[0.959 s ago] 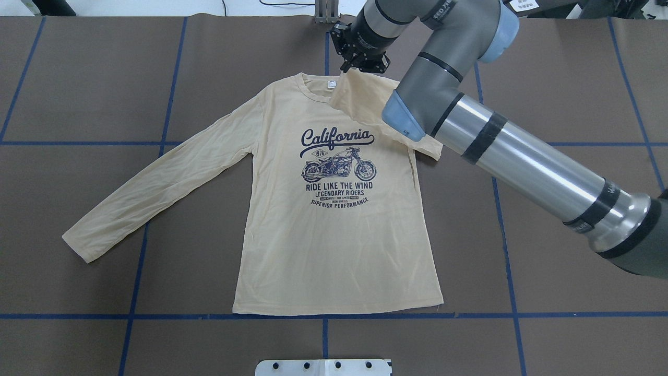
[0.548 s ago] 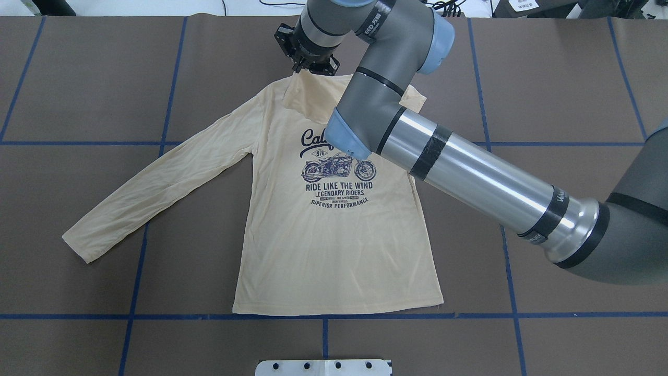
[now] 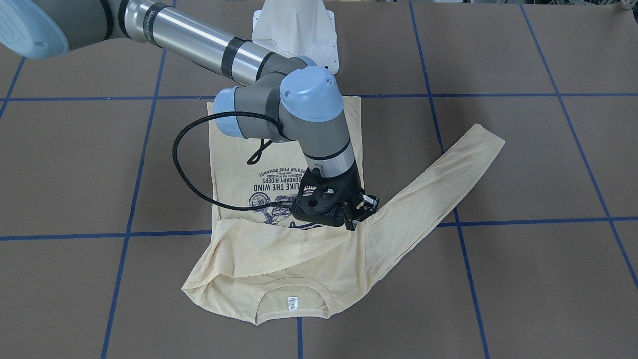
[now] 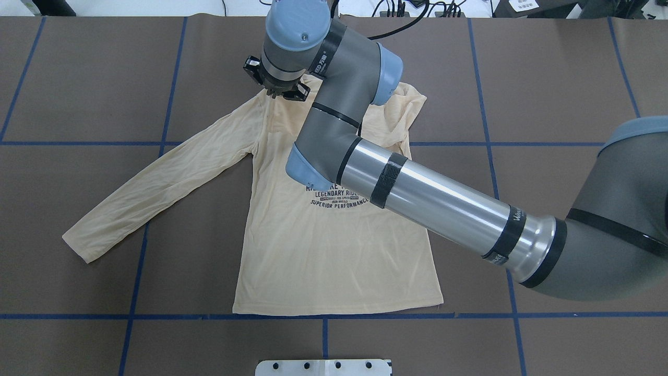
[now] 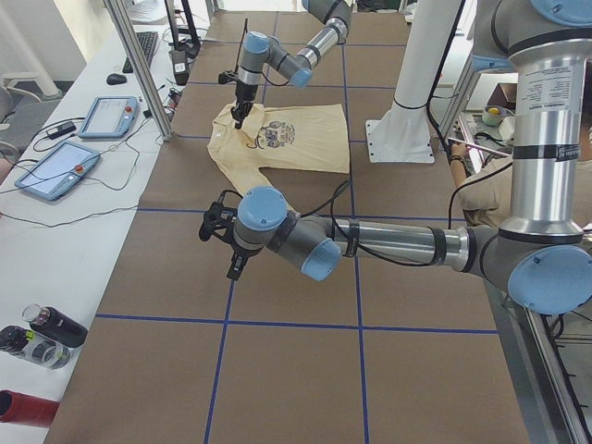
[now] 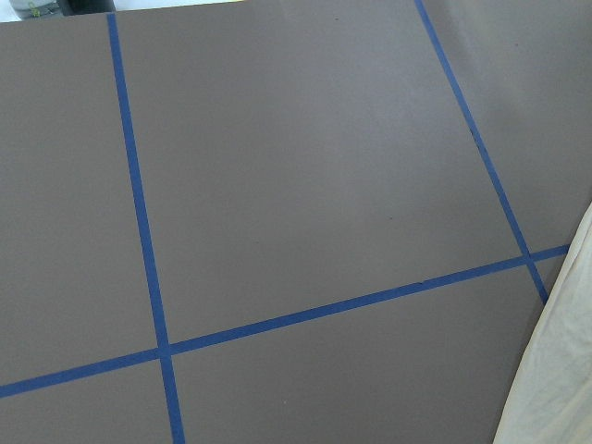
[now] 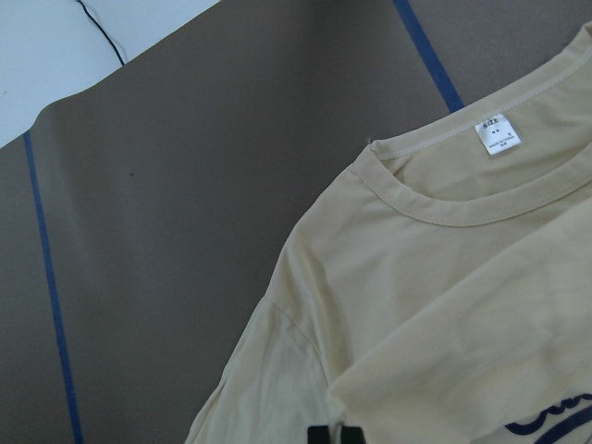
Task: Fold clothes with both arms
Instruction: 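Grasp the sleeve cuff nearest the right gripper and fold it across the shirt, then release the folded sleeve near the collar while the left gripper reaches the other cuff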
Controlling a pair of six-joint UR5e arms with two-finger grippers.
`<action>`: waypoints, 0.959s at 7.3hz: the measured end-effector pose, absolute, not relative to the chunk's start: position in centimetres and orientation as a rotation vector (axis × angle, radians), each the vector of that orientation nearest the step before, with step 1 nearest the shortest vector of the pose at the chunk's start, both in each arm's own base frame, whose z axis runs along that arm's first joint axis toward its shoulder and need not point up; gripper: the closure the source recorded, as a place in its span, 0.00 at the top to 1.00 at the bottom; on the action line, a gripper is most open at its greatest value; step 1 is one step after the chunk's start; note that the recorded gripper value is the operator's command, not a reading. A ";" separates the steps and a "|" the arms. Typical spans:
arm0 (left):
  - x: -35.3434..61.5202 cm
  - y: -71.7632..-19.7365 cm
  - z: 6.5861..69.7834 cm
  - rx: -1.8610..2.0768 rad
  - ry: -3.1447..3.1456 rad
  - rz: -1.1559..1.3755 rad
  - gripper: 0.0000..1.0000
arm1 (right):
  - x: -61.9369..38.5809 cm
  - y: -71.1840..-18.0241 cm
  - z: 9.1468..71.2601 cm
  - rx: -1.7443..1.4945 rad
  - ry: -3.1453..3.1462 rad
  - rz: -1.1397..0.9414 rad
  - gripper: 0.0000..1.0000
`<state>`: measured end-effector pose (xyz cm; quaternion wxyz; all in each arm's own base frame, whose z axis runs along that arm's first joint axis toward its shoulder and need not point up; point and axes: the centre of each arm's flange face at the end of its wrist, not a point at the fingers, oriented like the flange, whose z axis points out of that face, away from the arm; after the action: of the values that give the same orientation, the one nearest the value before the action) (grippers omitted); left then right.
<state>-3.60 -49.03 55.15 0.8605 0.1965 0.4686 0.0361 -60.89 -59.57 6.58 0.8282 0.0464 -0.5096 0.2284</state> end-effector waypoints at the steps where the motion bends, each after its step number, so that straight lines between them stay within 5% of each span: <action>1: -2.7 -49.6 54.5 0.402 0.995 0.067 1.00 | -62.1 -58.9 6.0 0.094 -1.081 0.476 0.64; 4: 2.8 -53.1 51.9 0.381 1.041 0.059 1.00 | -63.4 -57.4 3.8 0.081 -1.103 0.465 0.93; 7: 15.1 -52.9 50.8 0.305 1.056 0.009 0.86 | -56.5 -56.6 9.3 0.020 -1.159 0.457 0.93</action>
<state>15.12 -52.88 50.81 0.8528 0.1448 0.5018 0.0044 -56.54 -56.60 9.33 0.8122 0.0092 -0.5428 0.2138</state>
